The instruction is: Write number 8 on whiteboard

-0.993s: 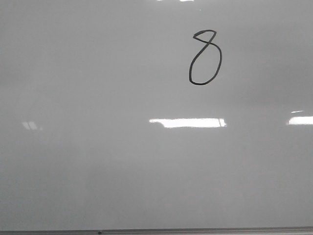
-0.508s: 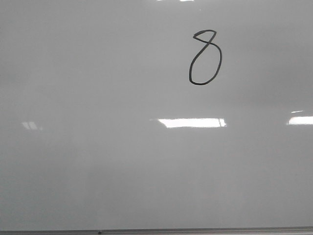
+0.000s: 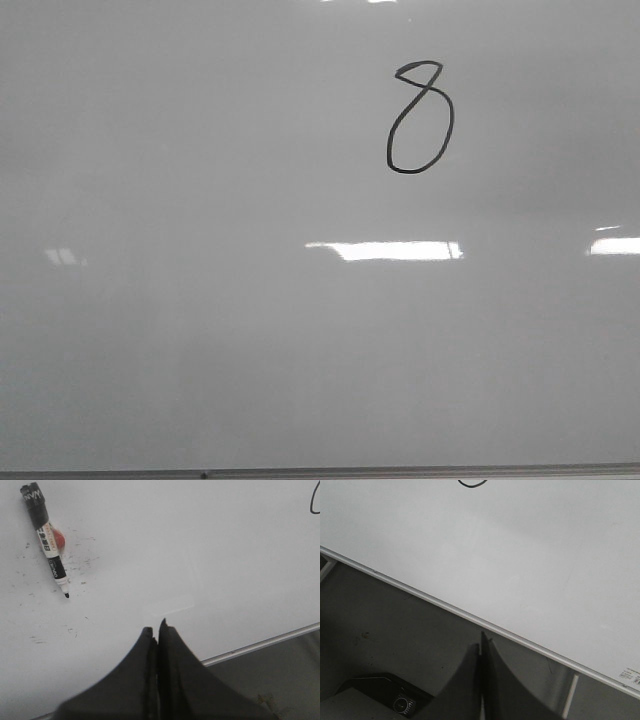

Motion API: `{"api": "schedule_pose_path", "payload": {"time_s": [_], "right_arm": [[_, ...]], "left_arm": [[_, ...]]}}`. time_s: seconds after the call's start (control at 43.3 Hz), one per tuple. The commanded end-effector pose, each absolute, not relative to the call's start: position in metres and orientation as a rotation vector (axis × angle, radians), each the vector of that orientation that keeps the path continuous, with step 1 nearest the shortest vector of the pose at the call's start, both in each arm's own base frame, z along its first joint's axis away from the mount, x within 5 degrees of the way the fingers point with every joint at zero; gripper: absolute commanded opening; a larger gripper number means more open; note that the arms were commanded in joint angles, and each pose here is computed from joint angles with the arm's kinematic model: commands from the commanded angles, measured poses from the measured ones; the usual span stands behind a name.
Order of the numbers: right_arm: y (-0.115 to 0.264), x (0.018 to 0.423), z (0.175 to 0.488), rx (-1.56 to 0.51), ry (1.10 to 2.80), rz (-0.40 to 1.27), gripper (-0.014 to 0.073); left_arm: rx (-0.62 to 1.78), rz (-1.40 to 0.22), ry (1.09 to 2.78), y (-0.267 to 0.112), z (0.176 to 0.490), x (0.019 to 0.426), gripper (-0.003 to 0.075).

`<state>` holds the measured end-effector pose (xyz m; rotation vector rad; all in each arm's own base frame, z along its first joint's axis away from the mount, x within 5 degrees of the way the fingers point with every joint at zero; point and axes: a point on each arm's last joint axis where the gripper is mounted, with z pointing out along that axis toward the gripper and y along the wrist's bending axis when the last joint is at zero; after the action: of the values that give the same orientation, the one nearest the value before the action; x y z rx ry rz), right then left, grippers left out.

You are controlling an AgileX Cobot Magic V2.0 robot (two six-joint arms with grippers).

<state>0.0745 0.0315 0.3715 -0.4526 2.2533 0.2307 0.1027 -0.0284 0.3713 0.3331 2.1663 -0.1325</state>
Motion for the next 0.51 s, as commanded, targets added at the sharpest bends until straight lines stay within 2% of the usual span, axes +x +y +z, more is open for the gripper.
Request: {"api": "schedule_pose_path", "payload": {"time_s": [0.0,0.185,0.485], "right_arm": [[0.031,0.077,0.382,-0.43,2.185,0.227,-0.0108],[0.031,0.077,0.382,-0.43,2.185,0.227,-0.0108],[0.031,0.077,0.382,-0.43,2.185,0.227,-0.0108]], "left_arm": [[0.306,-0.077,1.986,-0.022,0.387,0.099,-0.0021],[0.18,-0.024,1.748,-0.01,0.364,0.081,-0.002],[0.061,0.011,1.498,-0.002,0.276,0.051,-0.0021]]}}
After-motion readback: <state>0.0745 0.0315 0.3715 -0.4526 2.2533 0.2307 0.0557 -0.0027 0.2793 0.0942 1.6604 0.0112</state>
